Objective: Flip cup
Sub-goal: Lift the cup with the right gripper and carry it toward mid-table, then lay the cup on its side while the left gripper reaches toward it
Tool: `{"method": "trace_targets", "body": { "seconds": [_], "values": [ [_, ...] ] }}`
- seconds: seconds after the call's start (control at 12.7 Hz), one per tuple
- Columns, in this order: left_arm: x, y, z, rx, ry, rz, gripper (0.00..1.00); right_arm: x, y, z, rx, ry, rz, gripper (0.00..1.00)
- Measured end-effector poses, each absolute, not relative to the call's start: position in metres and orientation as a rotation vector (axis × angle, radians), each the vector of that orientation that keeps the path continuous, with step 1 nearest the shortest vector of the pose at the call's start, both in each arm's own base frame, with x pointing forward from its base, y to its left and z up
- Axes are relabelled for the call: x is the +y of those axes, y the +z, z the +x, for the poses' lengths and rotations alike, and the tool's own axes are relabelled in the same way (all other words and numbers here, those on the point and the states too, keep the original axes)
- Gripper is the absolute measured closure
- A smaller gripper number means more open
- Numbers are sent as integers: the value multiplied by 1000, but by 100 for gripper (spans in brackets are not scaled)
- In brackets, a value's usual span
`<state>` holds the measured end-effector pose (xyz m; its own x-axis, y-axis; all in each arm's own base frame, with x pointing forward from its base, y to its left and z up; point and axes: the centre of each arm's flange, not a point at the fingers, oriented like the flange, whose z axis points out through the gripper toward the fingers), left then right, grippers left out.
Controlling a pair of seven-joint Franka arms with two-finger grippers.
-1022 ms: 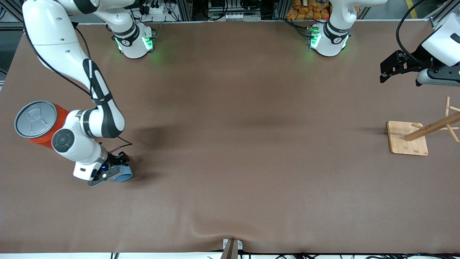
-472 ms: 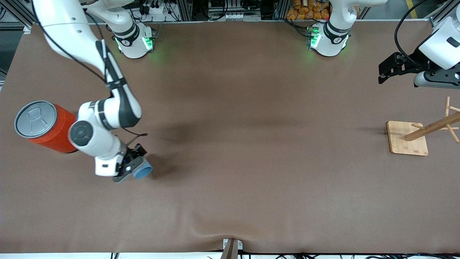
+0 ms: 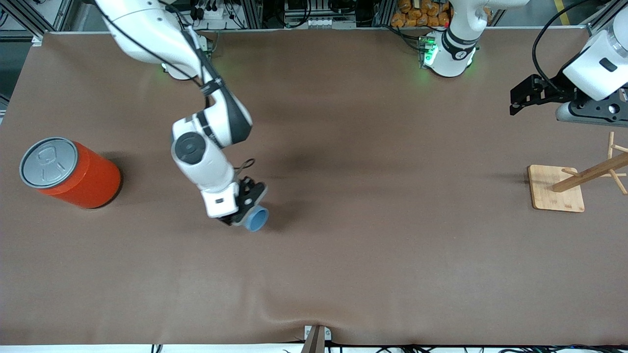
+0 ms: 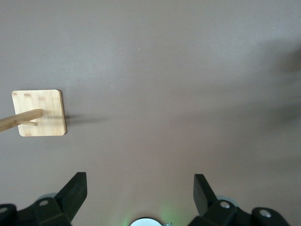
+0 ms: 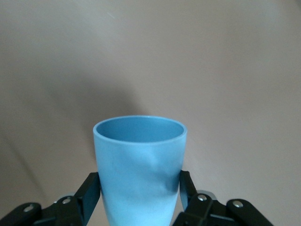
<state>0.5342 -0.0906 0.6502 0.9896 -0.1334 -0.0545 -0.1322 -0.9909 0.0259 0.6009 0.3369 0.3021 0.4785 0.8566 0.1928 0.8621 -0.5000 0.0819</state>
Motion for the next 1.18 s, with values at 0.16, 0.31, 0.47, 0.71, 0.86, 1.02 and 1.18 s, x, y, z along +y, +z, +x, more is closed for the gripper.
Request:
{"method": "trace_targets", "body": {
  "seconds": [0.16, 0.31, 0.47, 0.71, 0.86, 1.02, 1.18],
  "values": [
    [-96, 643, 537, -216, -106, 3096, 0, 380, 304, 580, -1660, -407, -2601, 30],
    [-101, 635, 542, -227, -113, 3090, 0, 420, 295, 559, -1793, -505, -2495, 44],
    [-116, 623, 549, -256, -125, 3066, 0, 449, 279, 537, -1866, -508, -2435, 64],
    [-144, 591, 564, -291, -171, 3002, 0, 459, 276, 529, -1891, -513, -2414, 74],
    [-159, 566, 576, -291, -210, 2945, 0, 455, 277, 532, -1896, -517, -2418, 74],
    [-182, 548, 580, -327, -229, 2920, 0, 453, 277, 534, -1894, -518, -2423, 74],
    [-209, 537, 578, -373, -240, 2916, 0, 450, 278, 537, -1888, -521, -2429, 74]
  ]
}}
